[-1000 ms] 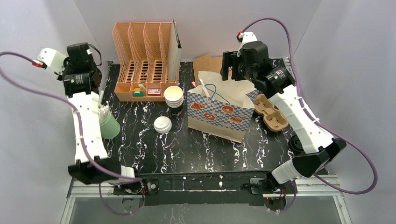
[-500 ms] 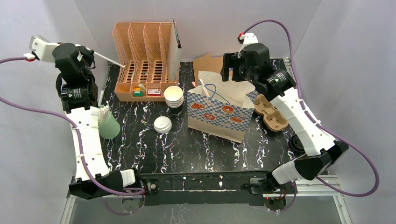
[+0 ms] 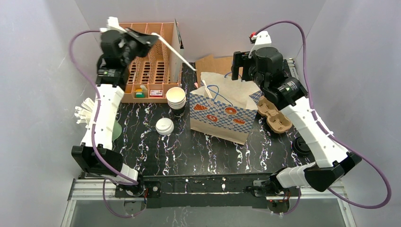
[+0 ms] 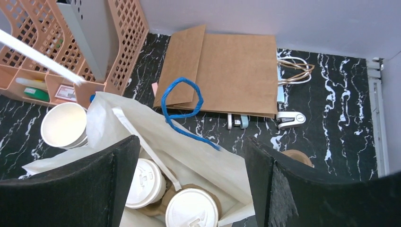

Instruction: Pack the takeout coffee

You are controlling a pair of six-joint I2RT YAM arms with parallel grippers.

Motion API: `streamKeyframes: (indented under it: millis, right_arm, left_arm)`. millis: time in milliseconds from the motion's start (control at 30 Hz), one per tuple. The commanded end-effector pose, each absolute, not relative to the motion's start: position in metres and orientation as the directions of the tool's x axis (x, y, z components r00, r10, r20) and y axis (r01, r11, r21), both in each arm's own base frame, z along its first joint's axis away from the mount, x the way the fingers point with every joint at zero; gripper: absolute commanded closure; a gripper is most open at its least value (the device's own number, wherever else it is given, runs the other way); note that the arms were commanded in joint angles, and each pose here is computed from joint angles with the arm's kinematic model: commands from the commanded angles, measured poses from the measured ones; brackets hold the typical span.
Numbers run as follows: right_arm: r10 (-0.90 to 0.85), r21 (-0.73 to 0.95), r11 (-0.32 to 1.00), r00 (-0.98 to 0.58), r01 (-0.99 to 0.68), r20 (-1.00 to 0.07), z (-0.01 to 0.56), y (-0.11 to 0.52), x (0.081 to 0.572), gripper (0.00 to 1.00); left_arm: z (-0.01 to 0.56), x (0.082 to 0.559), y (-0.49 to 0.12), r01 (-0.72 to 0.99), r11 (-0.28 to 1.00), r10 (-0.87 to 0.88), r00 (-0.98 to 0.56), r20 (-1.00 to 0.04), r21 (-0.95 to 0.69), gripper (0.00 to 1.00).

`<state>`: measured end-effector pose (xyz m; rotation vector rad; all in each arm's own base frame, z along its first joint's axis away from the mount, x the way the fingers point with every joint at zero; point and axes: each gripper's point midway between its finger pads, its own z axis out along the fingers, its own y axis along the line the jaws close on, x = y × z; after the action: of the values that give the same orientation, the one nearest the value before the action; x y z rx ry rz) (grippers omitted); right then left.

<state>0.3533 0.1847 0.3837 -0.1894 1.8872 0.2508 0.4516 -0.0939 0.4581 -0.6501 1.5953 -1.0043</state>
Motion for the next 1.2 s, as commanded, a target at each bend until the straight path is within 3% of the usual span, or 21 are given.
streamKeyframes:
  millis: [0,200,367,733,967,1033,1133,1167]
  right_arm:
    - [0.01,0.058,0.972,-0.204,-0.227,-0.979,0.41,0.172,0.354,0.11]
    - [0.012,0.052,0.976,-0.187,-0.213,-0.982,0.408,0.166,0.35,0.11]
    - [0.014,0.046,0.98,-0.163,-0.192,-0.986,0.413,0.158,0.348,0.11]
    - [0.015,0.029,0.99,-0.1,-0.135,-0.995,0.433,0.143,0.346,0.1]
    - [0.057,0.067,0.993,-0.11,-0.093,-0.992,0.434,0.13,0.334,0.1]
    - [0.078,0.088,0.993,-0.13,-0.08,-0.988,0.429,0.126,0.329,0.1]
    - [0.094,0.112,0.99,-0.196,-0.083,-0.976,0.413,0.127,0.321,0.07]
    - [0.104,0.124,0.989,-0.221,-0.079,-0.97,0.407,0.128,0.319,0.06]
  left_arm:
    - [0.506,0.41,-0.165,0.331,0.406,-0.777,-0.366,-0.512,-0.852,1.0]
    - [0.527,0.393,-0.207,0.451,0.31,-0.763,-0.407,-0.502,-0.837,1.0]
    - [0.512,0.38,-0.237,0.462,0.29,-0.712,-0.481,-0.511,-0.838,1.0]
    - [0.443,0.358,-0.3,0.41,0.358,-0.616,-0.571,-0.542,-0.839,1.0]
    - [0.412,0.341,-0.341,0.465,0.468,-0.508,-0.555,-0.659,-0.752,0.99]
    - [0.4,0.336,-0.351,0.467,0.491,-0.468,-0.57,-0.675,-0.735,0.83]
    - [0.388,0.328,-0.354,0.501,0.563,-0.37,-0.558,-0.742,-0.657,0.35]
    - [0.387,0.328,-0.348,0.503,0.598,-0.347,-0.54,-0.767,-0.624,0.26]
